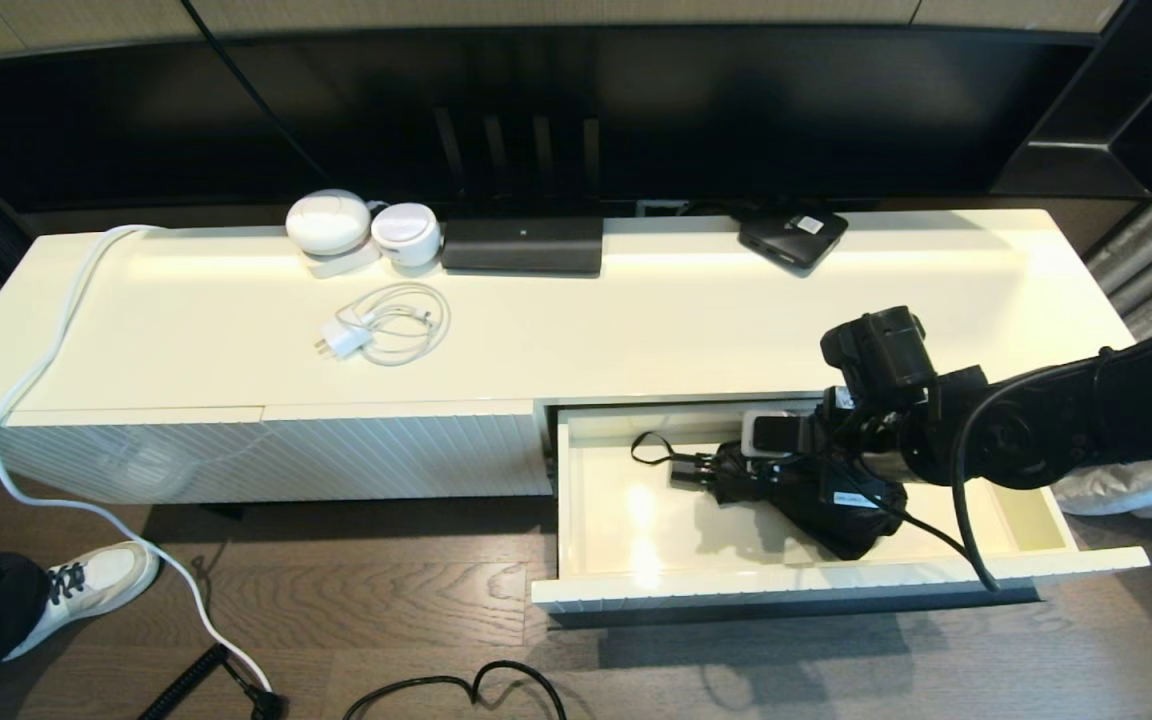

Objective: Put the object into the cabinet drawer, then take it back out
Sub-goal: Put the umbrella in the drawer, then close the drawer

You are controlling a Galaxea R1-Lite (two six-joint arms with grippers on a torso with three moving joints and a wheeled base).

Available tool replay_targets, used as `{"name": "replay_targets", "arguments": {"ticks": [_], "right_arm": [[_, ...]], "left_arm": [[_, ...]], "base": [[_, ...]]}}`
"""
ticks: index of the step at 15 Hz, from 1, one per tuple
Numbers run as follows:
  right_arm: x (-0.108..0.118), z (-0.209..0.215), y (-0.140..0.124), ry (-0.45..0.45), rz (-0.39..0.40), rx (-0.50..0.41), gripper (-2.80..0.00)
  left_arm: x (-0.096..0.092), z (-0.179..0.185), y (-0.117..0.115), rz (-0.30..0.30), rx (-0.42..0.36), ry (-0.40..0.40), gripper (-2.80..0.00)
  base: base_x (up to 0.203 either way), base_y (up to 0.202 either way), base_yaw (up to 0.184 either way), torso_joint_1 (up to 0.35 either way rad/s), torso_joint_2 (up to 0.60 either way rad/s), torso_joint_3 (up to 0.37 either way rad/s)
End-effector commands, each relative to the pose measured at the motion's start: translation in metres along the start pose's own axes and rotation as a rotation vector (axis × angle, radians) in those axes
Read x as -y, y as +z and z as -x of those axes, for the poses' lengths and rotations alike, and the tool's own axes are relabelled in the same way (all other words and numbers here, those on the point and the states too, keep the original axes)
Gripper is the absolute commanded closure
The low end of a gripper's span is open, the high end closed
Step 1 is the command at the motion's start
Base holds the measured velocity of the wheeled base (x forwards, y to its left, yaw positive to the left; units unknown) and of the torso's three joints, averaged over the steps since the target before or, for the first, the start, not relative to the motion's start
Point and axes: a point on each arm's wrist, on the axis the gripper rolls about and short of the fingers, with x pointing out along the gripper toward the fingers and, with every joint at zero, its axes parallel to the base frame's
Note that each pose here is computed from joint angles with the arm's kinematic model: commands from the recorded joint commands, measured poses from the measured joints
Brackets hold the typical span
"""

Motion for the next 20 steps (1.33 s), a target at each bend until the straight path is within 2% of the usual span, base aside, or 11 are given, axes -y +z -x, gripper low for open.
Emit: {"name": "replay_targets", "arguments": {"ticks": [1, 5, 9, 12, 14, 15, 20], "right_arm": [[0.005, 0.01, -0.001, -0.021, -0.001, 0.01, -2.8], [0.019, 0.048, -0.007, -0.051, -0.008, 0.028, -2.8], [0.029, 0.11, -0.022, -0.111, -0.02, 0.066, -2.8], [0.019, 0.157, -0.043, -0.108, -0.011, 0.074, -2.8], [0.003, 0.182, -0.059, -0.07, 0.007, 0.07, -2.8], [-0.007, 0.192, -0.067, -0.038, 0.022, 0.065, 0.0], [-0.061, 0.209, -0.089, 0.109, 0.083, 0.149, 0.0]], "left_arm": [[0.0, 0.0, 0.0, 0.0, -0.002, 0.0, 0.0], [0.0, 0.0, 0.0, 0.0, -0.002, 0.0, 0.0], [0.0, 0.0, 0.0, 0.0, -0.002, -0.001, 0.0], [0.0, 0.0, 0.0, 0.0, -0.002, -0.001, 0.0], [0.0, 0.0, 0.0, 0.0, -0.002, 0.001, 0.0], [0.0, 0.0, 0.0, 0.0, -0.002, -0.001, 0.0], [0.0, 0.0, 0.0, 0.0, -0.002, 0.001, 0.0]], "base": [[0.0, 0.0, 0.0, 0.0, 0.0, 0.0], [0.0, 0.0, 0.0, 0.0, 0.0, 0.0], [0.0, 0.0, 0.0, 0.0, 0.0, 0.0], [0.0, 0.0, 0.0, 0.0, 0.0, 0.0], [0.0, 0.0, 0.0, 0.0, 0.0, 0.0], [0.0, 0.0, 0.0, 0.0, 0.0, 0.0], [0.0, 0.0, 0.0, 0.0, 0.0, 0.0]]}}
